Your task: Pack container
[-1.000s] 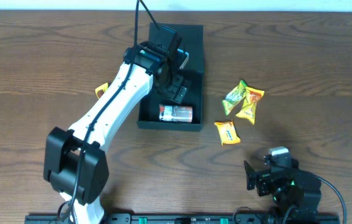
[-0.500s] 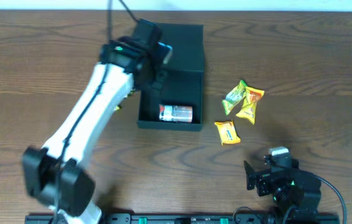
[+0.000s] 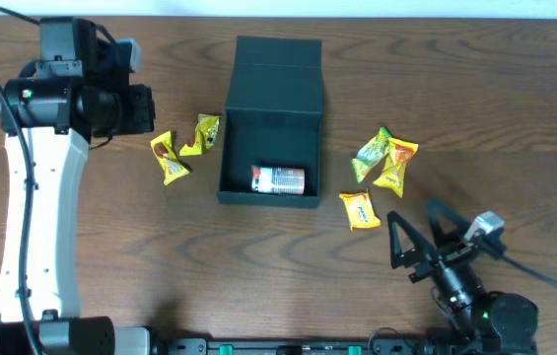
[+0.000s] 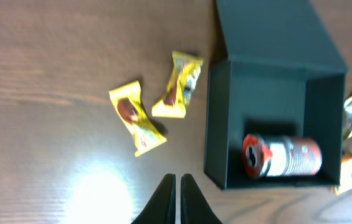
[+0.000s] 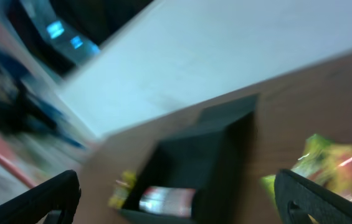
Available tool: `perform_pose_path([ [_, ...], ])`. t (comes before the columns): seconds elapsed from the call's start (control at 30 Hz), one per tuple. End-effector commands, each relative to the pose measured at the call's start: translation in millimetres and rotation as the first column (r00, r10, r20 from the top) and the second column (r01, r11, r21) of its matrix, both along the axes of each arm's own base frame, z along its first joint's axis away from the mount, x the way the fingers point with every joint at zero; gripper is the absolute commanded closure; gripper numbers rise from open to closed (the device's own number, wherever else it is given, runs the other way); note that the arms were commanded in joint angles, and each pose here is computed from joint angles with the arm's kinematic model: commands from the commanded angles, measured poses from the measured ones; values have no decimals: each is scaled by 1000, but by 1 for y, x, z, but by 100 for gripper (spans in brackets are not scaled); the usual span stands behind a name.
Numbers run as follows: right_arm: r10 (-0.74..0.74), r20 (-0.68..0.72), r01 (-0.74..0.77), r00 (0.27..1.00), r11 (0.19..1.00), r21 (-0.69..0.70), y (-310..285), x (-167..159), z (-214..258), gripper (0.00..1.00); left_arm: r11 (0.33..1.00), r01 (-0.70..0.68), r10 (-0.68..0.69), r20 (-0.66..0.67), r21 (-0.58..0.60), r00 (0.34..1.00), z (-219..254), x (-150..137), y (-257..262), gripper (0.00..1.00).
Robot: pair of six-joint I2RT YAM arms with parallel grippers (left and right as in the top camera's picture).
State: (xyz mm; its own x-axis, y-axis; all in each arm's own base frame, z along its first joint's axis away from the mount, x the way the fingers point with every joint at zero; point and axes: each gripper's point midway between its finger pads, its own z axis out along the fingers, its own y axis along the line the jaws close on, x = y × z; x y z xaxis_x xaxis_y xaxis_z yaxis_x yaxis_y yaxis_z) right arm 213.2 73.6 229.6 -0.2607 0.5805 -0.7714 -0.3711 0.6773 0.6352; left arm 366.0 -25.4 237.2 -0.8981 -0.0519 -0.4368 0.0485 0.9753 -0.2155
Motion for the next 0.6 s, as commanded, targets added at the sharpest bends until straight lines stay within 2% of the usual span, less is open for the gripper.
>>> perform_pose_path([
  [0.0,60,-50,-47,997,972,229,6,-4,15,1,999,32,-36,-97,-39,995,-38,-12,-11,94],
  [0.13,67,11,-68,998,973,219,7,-1,30,1,995,2,-17,-156,-101,988,-87,-19,-20,94],
  [0.23,100,-26,-92,995,972,217,11,9,34,1,987,13,-44,-189,-163,981,-111,-30,-30,94],
  [0.4,209,-122,-201,970,977,76,26,47,42,1,985,21,-55,-197,-171,979,-135,-35,-44,94],
  [0.47,288,-157,-286,945,957,38,35,72,52,1,983,4,-41,-198,-182,979,-142,-32,-50,94],
  [0.53,422,-225,-430,878,903,18,58,108,57,16,981,-12,-27,-202,-191,979,-150,-26,-57,94],
  [0.57,445,-252,-456,859,890,14,66,117,55,18,981,-18,-24,-209,-194,978,-153,-25,-58,94],
])
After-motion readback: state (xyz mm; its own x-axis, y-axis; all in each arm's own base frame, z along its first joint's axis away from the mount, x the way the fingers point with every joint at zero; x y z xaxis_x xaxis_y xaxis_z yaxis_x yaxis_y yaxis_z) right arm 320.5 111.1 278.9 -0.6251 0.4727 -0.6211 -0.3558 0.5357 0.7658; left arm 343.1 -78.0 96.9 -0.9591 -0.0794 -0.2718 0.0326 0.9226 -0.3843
